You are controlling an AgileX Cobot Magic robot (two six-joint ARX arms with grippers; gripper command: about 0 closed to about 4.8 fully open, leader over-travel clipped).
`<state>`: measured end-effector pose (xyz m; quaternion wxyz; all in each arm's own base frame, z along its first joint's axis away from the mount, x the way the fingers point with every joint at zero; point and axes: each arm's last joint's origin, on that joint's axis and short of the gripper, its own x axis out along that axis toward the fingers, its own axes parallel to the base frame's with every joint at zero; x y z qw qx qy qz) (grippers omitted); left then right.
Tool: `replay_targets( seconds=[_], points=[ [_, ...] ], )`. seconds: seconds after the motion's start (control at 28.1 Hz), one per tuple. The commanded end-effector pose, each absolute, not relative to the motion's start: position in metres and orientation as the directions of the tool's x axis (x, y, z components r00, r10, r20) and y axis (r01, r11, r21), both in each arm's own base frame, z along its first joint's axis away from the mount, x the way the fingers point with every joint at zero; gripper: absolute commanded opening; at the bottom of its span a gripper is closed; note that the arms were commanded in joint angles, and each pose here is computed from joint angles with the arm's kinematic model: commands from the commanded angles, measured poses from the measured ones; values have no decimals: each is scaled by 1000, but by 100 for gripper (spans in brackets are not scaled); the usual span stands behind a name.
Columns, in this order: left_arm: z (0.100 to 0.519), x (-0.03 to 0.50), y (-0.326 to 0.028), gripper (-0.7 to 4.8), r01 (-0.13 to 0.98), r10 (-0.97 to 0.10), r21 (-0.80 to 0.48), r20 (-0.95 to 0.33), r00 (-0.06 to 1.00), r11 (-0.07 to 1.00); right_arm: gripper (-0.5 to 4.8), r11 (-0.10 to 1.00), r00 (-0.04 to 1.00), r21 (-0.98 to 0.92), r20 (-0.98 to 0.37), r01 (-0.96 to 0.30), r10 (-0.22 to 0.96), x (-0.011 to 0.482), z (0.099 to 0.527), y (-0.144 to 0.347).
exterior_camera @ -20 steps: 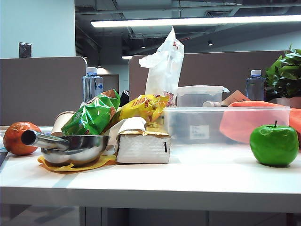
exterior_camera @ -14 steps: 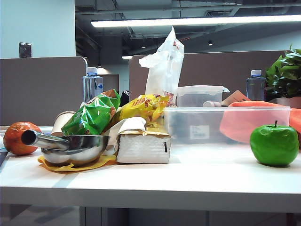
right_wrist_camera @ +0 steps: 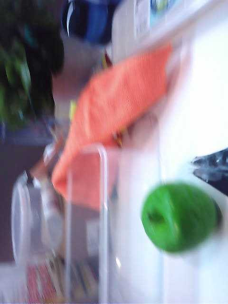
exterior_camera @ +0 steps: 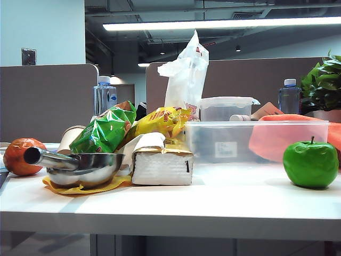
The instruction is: Pick up the metal ice scoop from the table and place it inside the transparent plastic box.
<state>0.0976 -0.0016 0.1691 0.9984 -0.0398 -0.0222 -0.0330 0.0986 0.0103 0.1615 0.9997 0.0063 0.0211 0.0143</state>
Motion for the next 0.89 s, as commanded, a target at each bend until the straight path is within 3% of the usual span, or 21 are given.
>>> replay_targets(
  seconds=[0.04,0.18,0.32,0.46,0.53,0.64,0.75,0.89],
  points=[
    [173,97,-2,-5,79,-72,-85,81,994,993,-1,990,989,13,-51,-139,139,98,161,22],
    [179,96,-3,-5,151,-130,-151,140,982,977,-1,958,955,9,-84,-285,285,96,159,37],
    [186,95,-4,-5,213,-159,-309,189,969,927,-1,915,907,4,-129,-403,400,92,155,50],
    [188,94,-8,-6,321,-275,-320,179,944,892,-1,840,823,-4,-207,-542,529,86,148,66],
    [190,91,-9,-6,316,-314,-371,68,947,873,-1,802,780,-8,-239,-597,578,83,145,72],
    [209,85,-7,-6,157,-234,-385,-163,958,909,-1,774,748,-11,-269,-633,607,80,142,77],
    [242,97,-10,-6,219,-345,-447,-224,911,867,-1,767,740,-10,-273,-641,615,80,142,78],
    [276,122,-12,-6,177,-400,-503,-379,835,846,-1,768,741,-10,-273,-640,614,80,142,78]
  ],
)
